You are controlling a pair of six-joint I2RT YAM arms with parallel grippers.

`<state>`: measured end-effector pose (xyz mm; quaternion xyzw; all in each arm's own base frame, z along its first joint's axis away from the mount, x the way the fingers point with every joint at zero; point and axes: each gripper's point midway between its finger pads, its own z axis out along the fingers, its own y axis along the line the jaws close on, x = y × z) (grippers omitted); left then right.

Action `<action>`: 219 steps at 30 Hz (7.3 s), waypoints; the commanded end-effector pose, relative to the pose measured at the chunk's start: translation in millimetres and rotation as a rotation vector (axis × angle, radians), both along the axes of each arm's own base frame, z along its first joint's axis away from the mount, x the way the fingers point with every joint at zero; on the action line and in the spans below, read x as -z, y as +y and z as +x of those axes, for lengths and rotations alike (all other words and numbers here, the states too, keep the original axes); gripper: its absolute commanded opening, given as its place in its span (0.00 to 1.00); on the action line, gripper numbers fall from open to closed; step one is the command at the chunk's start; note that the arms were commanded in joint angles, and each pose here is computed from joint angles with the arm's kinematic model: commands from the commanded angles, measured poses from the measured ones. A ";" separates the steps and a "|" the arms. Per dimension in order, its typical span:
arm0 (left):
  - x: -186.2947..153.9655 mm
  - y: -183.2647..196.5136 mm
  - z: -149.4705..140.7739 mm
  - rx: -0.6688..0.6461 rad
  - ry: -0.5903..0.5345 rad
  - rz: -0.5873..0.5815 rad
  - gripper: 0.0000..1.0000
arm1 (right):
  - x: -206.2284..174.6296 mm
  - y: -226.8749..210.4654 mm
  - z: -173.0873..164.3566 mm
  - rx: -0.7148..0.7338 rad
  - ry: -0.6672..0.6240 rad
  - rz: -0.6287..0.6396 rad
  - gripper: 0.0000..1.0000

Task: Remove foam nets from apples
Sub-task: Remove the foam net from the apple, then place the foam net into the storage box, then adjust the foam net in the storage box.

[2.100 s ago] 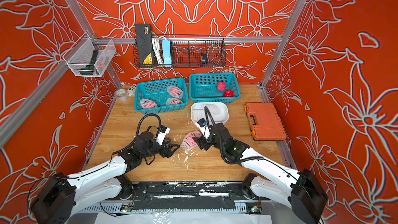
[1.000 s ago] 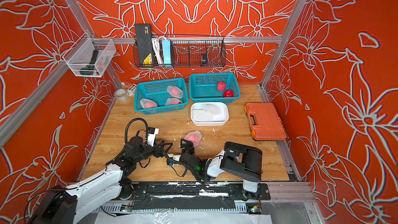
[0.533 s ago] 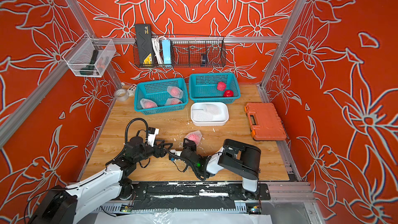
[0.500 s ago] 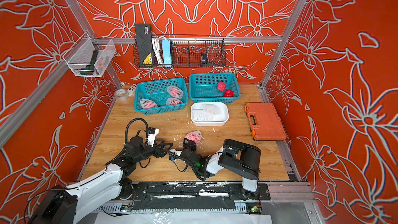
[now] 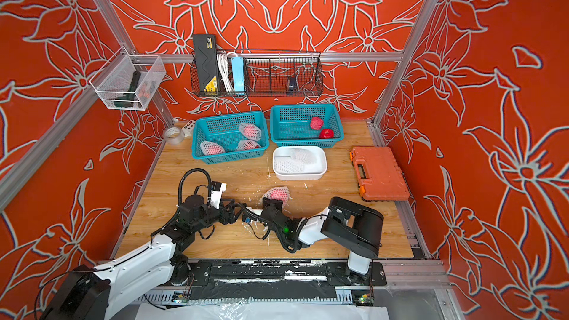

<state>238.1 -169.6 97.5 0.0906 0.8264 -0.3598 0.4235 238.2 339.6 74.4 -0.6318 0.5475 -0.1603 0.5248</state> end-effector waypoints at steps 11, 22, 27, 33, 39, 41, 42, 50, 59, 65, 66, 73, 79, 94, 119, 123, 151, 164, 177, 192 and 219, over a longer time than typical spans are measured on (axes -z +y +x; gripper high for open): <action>-15.3 8.7 6.6 -0.056 -0.056 0.005 0.82 | -50.4 -18.0 -28.2 -0.060 0.350 0.373 0.06; -18.5 1.3 10.6 -0.027 -0.065 -0.017 0.82 | -81.9 -13.4 -30.1 -0.184 0.749 0.677 0.07; -24.8 -8.3 13.2 0.028 -0.107 -0.019 0.83 | -80.6 7.8 -22.4 -0.176 0.910 0.703 0.06; -27.1 -6.2 17.3 0.018 -0.173 0.001 0.83 | -92.0 3.8 -3.4 -0.141 0.935 0.819 0.02; -22.6 -2.4 19.8 0.002 -0.192 0.030 0.83 | -87.7 1.3 10.7 -0.050 0.898 0.803 0.00; -20.7 -2.1 20.3 0.001 -0.187 0.035 0.83 | -95.6 -1.0 17.7 -0.069 0.912 0.881 0.00; -19.8 -1.6 20.5 -0.002 -0.183 0.037 0.83 | -90.0 -1.1 21.0 -0.012 0.856 0.824 0.00; -18.0 -3.9 22.7 -0.006 -0.162 0.018 0.83 | -91.6 -4.8 40.1 0.148 0.751 0.761 0.00; -15.3 -5.1 26.0 -0.009 -0.145 0.022 0.83 | -113.1 0.3 42.6 0.006 0.977 0.988 0.00; -17.0 -6.3 28.3 -0.010 -0.147 0.015 0.83 | -116.2 7.6 46.1 -0.005 0.972 0.986 0.00; -15.7 -6.7 28.0 -0.009 -0.142 0.016 0.83 | -110.6 2.0 54.0 0.053 0.972 1.022 0.00; -10.5 -6.4 28.2 -0.009 -0.129 0.023 0.83 | -86.6 11.2 48.9 0.196 0.779 0.775 0.00; -9.3 -5.2 28.2 -0.016 -0.130 0.030 0.83 | -76.3 17.9 48.3 0.143 0.922 0.845 0.00; -21.8 -6.0 30.8 -0.023 -0.140 0.015 0.83 | -136.1 3.5 45.4 0.110 0.870 0.926 0.00; -64.2 1.8 28.0 -0.084 -0.230 -0.039 0.84 | -176.3 -196.2 205.9 0.835 0.185 0.752 0.00; -57.4 -8.5 33.1 -0.059 -0.213 0.020 0.84 | -150.4 -192.4 225.5 0.869 0.180 0.695 0.00; -17.0 -34.4 39.0 0.029 -0.109 0.094 0.84 | -17.2 -97.5 231.7 0.702 0.598 0.721 0.33; -11.0 -38.3 40.3 0.038 -0.091 0.106 0.84 | -111.5 -83.7 213.5 0.575 0.715 0.922 0.55; -15.1 -36.4 38.5 0.034 -0.107 0.111 0.84 | -150.7 -123.1 203.8 0.606 0.760 1.043 0.51; -16.3 -37.0 39.9 0.033 -0.110 0.115 0.84 | -111.3 -104.4 217.7 0.539 0.939 0.962 0.40; -5.2 -41.7 41.5 0.047 -0.079 0.130 0.84 | 7.5 -108.6 207.1 0.757 1.012 0.675 0.36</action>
